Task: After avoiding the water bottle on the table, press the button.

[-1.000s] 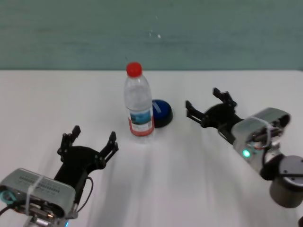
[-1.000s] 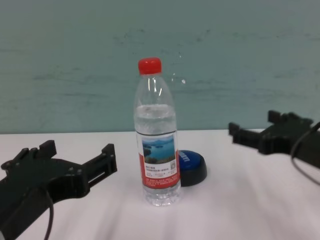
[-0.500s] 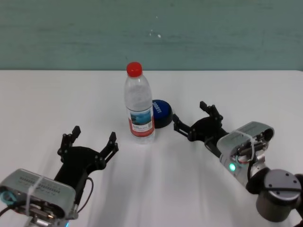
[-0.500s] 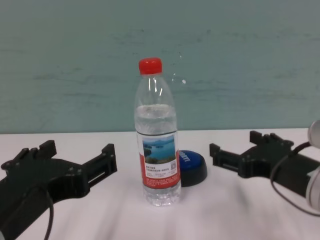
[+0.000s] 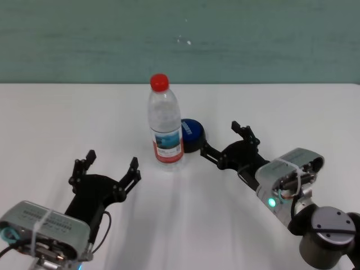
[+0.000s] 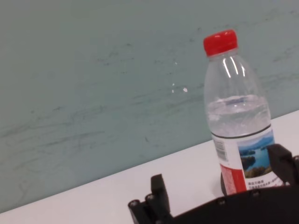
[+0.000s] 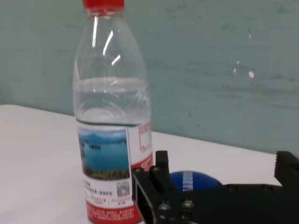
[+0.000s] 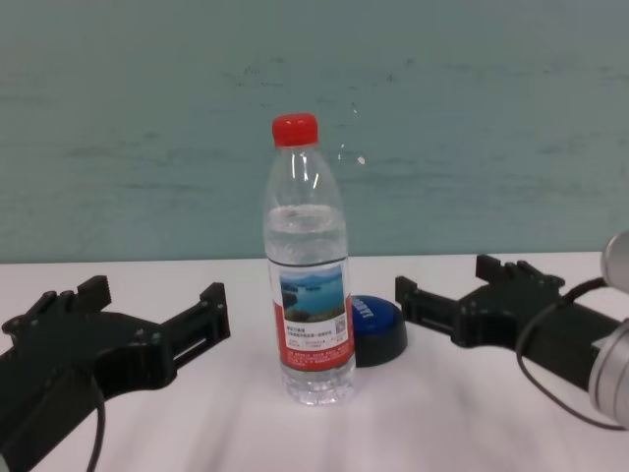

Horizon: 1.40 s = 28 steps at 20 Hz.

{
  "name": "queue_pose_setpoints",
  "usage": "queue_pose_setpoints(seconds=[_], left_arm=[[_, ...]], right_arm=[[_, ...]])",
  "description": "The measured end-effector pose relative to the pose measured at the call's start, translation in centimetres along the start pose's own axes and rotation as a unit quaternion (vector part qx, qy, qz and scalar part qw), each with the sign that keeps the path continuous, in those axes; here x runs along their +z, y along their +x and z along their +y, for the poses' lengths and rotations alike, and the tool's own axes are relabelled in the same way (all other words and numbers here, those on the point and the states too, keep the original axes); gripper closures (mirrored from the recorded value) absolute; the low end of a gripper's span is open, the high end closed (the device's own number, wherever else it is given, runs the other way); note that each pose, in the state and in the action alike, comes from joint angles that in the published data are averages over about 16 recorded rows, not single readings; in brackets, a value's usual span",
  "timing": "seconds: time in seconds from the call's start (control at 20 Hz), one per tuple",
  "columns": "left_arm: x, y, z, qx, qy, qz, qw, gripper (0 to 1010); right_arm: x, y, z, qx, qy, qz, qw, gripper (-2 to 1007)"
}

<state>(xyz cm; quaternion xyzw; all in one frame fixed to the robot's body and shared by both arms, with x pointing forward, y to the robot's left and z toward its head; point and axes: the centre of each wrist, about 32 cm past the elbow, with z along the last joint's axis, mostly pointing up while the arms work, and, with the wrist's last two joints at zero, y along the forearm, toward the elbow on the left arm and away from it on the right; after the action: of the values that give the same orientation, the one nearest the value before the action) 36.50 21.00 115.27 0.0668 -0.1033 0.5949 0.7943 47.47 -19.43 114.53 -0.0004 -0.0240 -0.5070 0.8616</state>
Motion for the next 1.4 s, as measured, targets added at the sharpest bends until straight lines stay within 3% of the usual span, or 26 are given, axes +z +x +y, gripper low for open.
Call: queue_pose_setpoints(seconds=[0.8,1.4], left_arm=[[0.00,0.00,0.0,0.000,0.000,0.000,1.0000,10],[0.00,0.00,0.0,0.000,0.000,0.000,1.0000,10]], right_arm=[[0.45,0.51,-2.26,-0.031,-0.013,-0.005,0.9994,1],[0.95,0.43,-4.55,-0.026,-0.022,-0.008,0.9994,1]])
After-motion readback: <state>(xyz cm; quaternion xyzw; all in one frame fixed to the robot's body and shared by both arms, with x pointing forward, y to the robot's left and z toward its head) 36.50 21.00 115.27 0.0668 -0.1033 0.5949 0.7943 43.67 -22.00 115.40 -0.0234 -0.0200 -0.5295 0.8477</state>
